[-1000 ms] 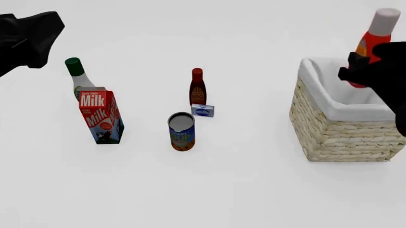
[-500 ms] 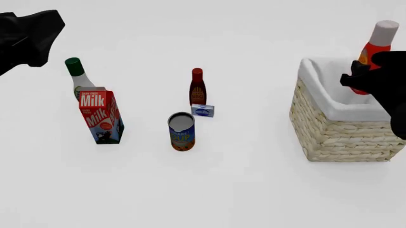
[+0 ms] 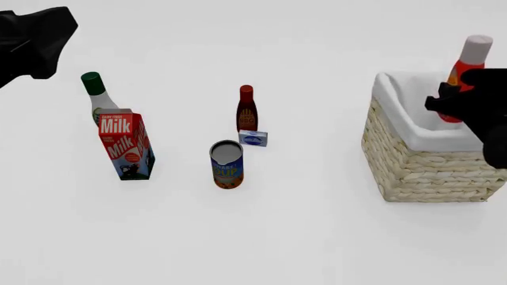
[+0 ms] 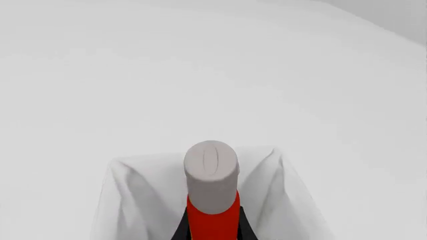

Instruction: Pick the ketchup and place it in the basket.

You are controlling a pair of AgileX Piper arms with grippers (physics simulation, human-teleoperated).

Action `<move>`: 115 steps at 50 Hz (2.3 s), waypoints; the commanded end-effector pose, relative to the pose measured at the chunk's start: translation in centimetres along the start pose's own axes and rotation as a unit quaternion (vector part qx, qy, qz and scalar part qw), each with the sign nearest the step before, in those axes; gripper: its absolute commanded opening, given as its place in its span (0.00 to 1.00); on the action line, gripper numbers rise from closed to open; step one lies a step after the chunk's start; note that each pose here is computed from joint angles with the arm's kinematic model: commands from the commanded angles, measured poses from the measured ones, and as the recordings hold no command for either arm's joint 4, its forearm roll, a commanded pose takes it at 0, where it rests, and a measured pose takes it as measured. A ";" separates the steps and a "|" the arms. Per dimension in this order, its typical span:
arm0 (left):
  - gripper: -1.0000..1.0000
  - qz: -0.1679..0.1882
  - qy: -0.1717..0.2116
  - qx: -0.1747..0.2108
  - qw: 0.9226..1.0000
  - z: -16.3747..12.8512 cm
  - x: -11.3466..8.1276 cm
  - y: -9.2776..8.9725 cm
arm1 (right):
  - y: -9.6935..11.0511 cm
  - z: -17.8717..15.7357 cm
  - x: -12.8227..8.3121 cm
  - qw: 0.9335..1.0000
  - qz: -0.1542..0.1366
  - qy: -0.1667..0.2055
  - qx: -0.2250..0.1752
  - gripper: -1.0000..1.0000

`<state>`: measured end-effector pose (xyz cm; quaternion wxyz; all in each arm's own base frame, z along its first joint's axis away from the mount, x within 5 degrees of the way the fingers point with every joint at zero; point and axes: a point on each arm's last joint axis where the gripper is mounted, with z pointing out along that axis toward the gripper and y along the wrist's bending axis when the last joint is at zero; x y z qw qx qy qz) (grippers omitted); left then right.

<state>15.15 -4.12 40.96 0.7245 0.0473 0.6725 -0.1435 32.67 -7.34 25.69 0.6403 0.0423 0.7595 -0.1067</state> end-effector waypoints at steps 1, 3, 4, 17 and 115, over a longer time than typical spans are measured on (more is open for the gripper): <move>1.00 -0.002 -0.002 -0.001 1.000 -0.1 0.0 0.0 | -0.4 1.1 0.6 1.000 0.006 0.015 0.006 0.00; 1.00 -0.002 -0.002 -0.002 1.000 -0.1 0.0 0.1 | -0.6 1.3 0.8 1.000 0.009 0.018 0.008 0.00; 1.00 -0.002 -0.001 -0.002 1.000 -0.1 0.1 0.1 | -0.7 1.5 1.0 1.000 0.009 0.022 0.009 0.00; 1.00 -0.005 -0.002 -0.004 1.000 -0.2 0.1 0.2 | -1.2 2.1 1.6 0.999 0.013 0.034 0.015 0.00; 1.00 -0.042 -0.006 0.003 0.999 0.0 2.4 0.2 | 5.4 -15.3 -9.7 0.977 -0.050 -0.162 -0.133 1.00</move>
